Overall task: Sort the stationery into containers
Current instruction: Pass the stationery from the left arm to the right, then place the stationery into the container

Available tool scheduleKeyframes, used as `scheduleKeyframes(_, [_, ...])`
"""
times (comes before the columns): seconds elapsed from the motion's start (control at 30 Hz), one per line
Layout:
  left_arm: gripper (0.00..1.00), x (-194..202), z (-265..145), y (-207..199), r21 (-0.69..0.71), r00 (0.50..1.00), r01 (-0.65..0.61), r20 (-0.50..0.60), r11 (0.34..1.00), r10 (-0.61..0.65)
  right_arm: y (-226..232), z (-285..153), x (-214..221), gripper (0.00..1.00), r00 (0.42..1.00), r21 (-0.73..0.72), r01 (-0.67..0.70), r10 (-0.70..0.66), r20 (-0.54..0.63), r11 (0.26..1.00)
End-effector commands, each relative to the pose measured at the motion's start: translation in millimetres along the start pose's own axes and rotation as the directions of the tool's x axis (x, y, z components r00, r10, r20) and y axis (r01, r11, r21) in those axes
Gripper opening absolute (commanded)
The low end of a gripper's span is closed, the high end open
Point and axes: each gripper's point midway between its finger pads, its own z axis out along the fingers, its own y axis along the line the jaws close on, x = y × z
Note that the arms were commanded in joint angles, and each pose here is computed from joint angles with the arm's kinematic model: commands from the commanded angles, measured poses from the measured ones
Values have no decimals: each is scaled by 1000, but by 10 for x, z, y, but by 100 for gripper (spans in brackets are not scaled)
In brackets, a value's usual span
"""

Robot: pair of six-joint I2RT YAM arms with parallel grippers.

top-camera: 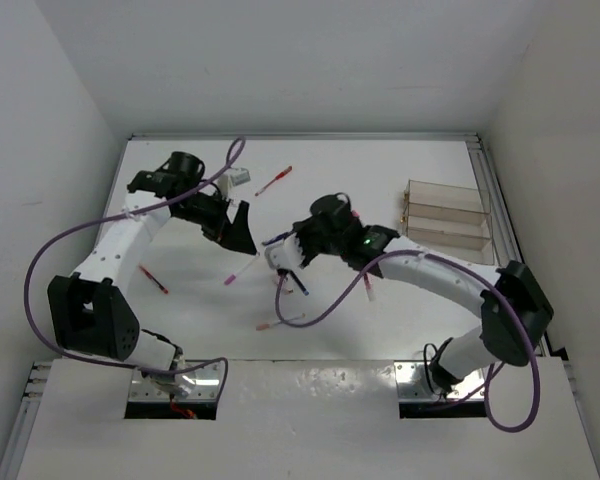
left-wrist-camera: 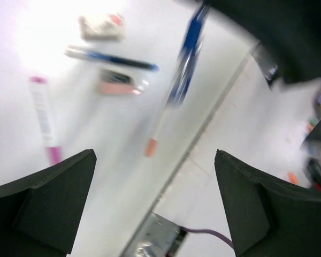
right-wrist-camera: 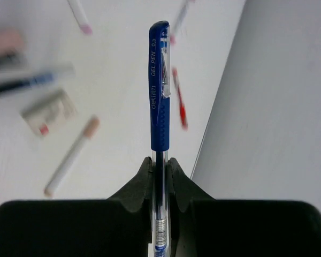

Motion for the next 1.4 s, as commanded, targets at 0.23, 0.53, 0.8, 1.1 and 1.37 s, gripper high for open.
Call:
scheduleKeyframes(0.23, [100, -530, -211, 428, -112, 992, -32, 122, 993, 45, 202, -1463, 2414, 0, 849, 204, -341, 394, -351, 918])
scheduleKeyframes(0.53, [100, -531, -132, 573, -92, 993, -2, 119, 996, 13, 587, -2152, 3693, 0, 782, 223, -378, 439, -443, 899])
scheduleKeyframes(0.8, [100, -569, -172, 773, -156, 993, 12, 117, 988, 6, 832, -2064, 4139, 0, 760, 178, -429, 461, -458, 885])
scheduleKeyframes(1.1, [100, -706, -231, 995, -190, 990, 43, 141, 981, -16, 1173, -1910, 4185, 0, 763, 96, -463, 451, -463, 881])
scheduleKeyframes(1.37, [100, -729, -220, 1179, -240, 985, 98, 161, 966, -60, 1335, -1896, 4252, 36, 727, 58, -518, 475, -496, 853])
